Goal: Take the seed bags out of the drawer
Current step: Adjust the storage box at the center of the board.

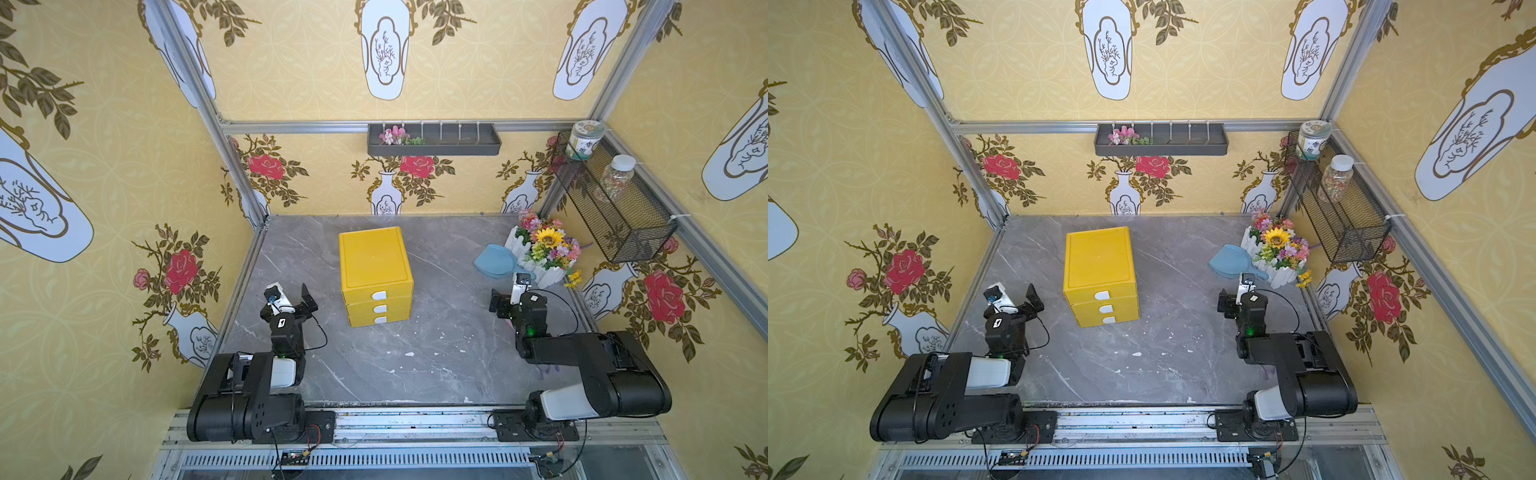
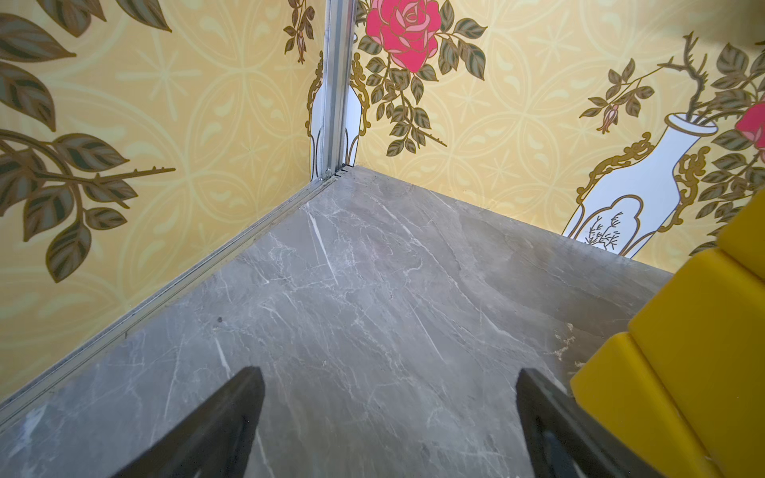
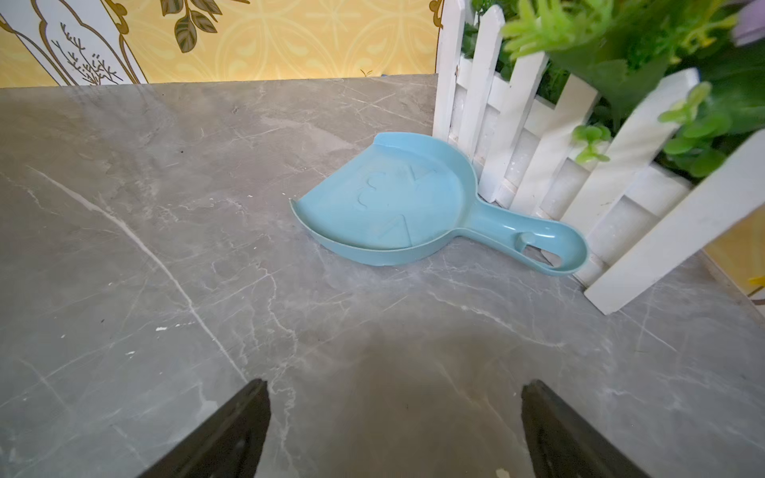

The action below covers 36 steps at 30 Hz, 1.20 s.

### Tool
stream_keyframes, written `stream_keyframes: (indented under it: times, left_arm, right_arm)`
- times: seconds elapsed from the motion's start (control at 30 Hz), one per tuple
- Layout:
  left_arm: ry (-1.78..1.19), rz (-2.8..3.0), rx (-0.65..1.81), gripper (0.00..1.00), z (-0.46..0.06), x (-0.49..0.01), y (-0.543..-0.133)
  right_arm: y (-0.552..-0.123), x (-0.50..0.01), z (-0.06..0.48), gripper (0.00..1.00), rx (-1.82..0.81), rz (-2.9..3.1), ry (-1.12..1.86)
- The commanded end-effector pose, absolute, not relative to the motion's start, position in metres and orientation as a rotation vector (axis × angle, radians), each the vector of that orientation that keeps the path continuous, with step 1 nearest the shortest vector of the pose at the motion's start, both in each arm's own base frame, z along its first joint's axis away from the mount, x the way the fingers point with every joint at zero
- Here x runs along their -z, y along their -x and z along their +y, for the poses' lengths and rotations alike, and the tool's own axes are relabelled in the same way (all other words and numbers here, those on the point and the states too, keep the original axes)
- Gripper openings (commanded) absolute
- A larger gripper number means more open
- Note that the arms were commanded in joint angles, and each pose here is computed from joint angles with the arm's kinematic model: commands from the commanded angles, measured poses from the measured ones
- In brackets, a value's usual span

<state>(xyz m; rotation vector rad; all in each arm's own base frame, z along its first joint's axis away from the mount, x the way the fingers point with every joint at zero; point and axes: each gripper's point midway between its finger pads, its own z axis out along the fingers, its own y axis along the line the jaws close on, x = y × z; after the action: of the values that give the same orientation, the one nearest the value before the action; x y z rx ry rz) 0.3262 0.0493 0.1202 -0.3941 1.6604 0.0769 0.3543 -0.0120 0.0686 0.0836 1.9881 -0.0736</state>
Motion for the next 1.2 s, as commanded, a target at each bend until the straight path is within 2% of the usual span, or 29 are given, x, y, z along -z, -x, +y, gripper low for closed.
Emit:
stream_keyframes:
  times: [0.0, 0.63, 0.83, 1.0, 1.17]
  left_arm:
    - [0.387, 1.642, -0.073, 1.00, 0.049, -0.124, -0.326]
    - [0.392, 1.638, -0.074, 1.00, 0.049, -0.125, -0.326]
    - [0.458, 1.562, -0.118, 1.00, 0.059, -0.150, -0.313]
    - [0.698, 1.583, -0.095, 1.00, 0.076, -0.172, -0.303]
    - [0.947, 1.618, 0.046, 1.00, 0.076, -0.181, -0.294]
  right_arm:
    - [-0.357, -0.077, -0.009, 0.97, 0.062, 1.952, -0.064]
    - [-0.358, -0.077, -0.008, 0.97, 0.040, 1.955, -0.062]
    - [-0.367, -0.114, -0.022, 0.97, 0.110, 2.039, -0.160]
    - [-0.368, -0.137, -0.018, 0.97, -0.047, 2.208, -0.455]
    - [-0.369, -0.139, 0.037, 0.97, -0.454, 2.369, -0.511]
